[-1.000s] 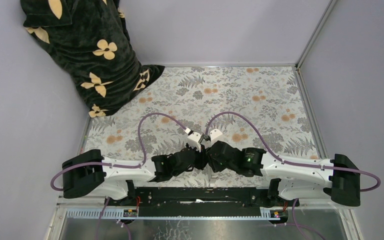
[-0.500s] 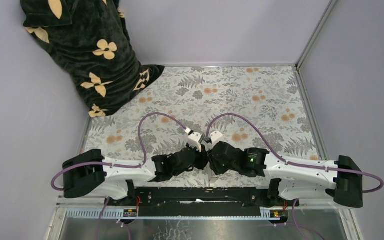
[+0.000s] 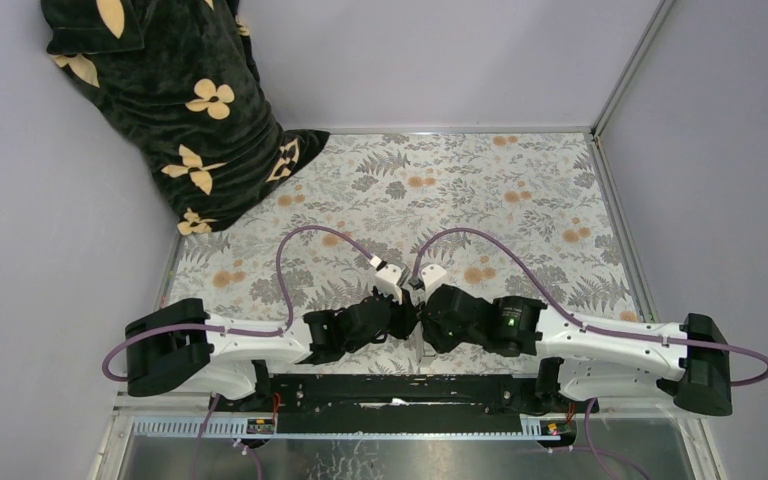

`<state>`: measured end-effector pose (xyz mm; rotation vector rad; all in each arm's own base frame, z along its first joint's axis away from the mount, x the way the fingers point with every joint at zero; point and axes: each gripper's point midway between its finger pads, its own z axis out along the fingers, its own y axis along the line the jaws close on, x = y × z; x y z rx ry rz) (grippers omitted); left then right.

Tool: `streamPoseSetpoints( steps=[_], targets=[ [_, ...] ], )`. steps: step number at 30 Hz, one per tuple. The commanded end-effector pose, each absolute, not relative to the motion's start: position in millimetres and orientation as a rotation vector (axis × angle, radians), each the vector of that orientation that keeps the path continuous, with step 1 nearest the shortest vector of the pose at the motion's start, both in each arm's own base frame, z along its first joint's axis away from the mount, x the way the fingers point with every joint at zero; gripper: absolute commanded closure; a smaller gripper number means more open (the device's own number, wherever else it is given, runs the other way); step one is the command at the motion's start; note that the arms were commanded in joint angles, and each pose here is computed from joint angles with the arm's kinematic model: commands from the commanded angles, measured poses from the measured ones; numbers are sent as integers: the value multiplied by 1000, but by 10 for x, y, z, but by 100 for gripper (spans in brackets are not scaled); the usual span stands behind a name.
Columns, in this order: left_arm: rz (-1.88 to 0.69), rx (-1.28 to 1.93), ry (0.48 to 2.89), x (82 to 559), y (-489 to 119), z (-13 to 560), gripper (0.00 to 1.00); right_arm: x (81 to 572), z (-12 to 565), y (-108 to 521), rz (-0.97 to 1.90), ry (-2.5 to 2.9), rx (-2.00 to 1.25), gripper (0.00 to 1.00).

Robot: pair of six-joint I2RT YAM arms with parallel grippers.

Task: Fold the paper box
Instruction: Close the paper box at the center of the board.

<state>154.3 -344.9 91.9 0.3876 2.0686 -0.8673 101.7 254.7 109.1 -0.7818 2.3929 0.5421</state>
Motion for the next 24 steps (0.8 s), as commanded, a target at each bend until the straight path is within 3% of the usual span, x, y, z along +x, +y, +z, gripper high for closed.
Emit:
streamPoseSetpoints(
  steps=[1,24],
  targets=[
    [-759,466,2183,1411,-3242,505,77,849,1163,2633,557,2416,-834,81],
    [-757,458,2194,1393,-3199,448,78,754,1102,2628,454,2412,-850,83]
  ],
)
